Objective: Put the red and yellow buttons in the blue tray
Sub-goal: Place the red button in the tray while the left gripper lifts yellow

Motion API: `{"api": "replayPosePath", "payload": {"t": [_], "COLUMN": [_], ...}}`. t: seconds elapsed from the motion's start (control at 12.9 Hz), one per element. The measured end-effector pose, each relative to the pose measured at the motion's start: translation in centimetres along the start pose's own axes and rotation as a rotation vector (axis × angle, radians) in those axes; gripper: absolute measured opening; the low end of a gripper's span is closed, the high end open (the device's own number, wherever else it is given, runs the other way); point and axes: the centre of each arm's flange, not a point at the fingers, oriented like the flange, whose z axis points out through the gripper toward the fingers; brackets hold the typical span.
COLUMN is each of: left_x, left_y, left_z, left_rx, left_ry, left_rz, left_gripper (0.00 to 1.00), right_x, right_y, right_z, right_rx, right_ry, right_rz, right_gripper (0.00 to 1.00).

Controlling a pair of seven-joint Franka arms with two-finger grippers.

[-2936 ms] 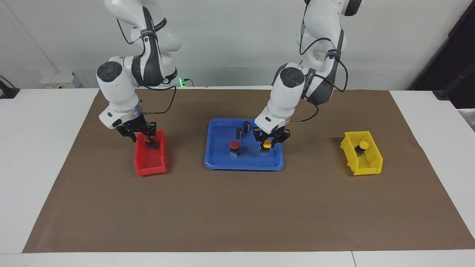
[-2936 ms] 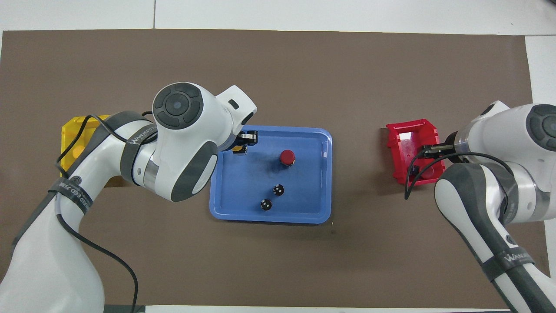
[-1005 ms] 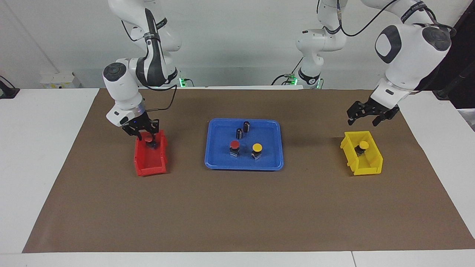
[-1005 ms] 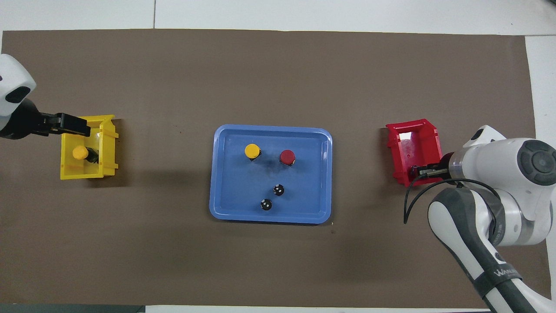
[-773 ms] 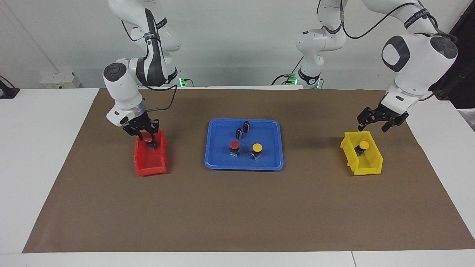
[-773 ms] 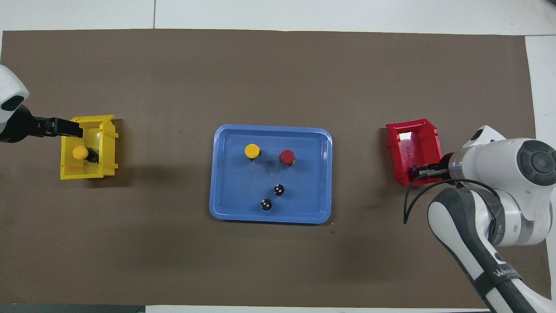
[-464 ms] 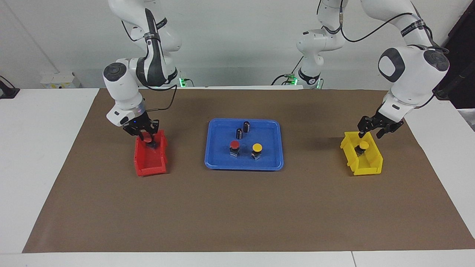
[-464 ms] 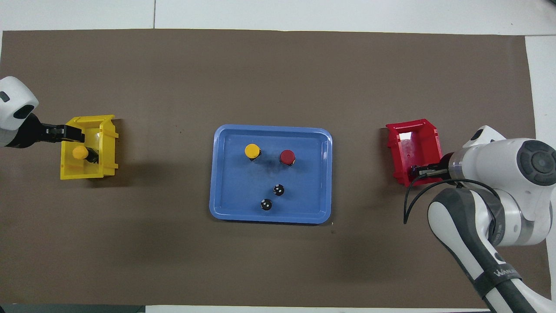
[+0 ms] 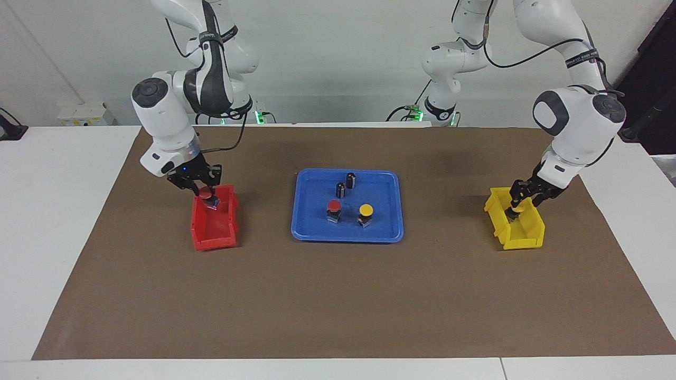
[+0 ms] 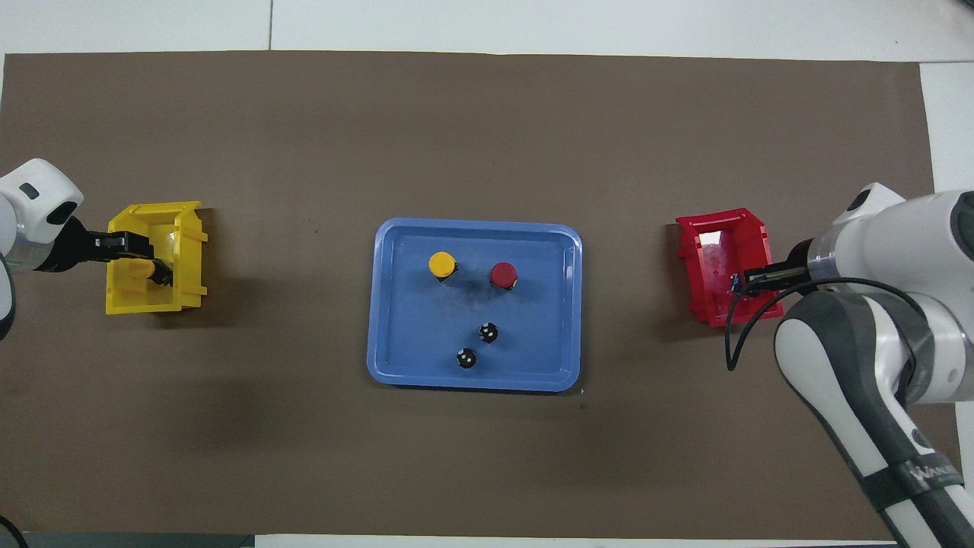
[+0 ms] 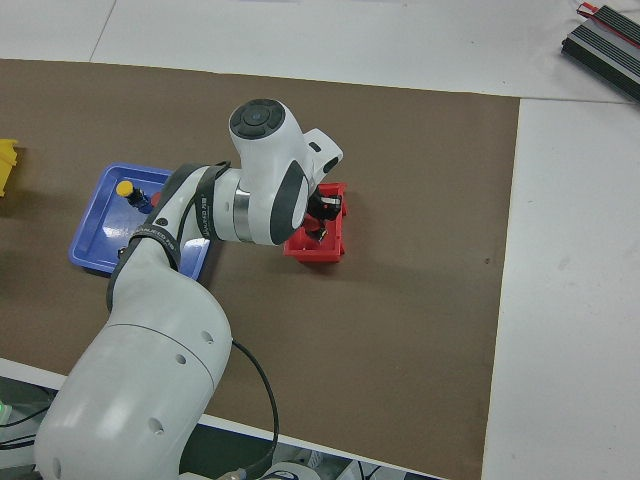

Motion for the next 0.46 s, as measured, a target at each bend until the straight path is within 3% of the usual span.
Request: {"api": "replayPosePath", "payload": {"t": [0.23,0.46], "left_x": [0.1,0.0], "left_y": [0.3,0.3], "left_z": [2.0,3.4], "left_rx": [0.001,0.002], "left_ry": [0.01,0.005], "left_rz": [-0.036,-0.038], "left_gripper": [0.68,0.68], "right_x": [3.9,4.6], "right_y": [-7.4,-19.8], "right_z": [-4.8,-3.5], "right_rx": [0.024,0.064], "right_ry": [0.013,0.062], "right_rz": [0.112,0.231], "right_gripper": [0.42,0.42]}}
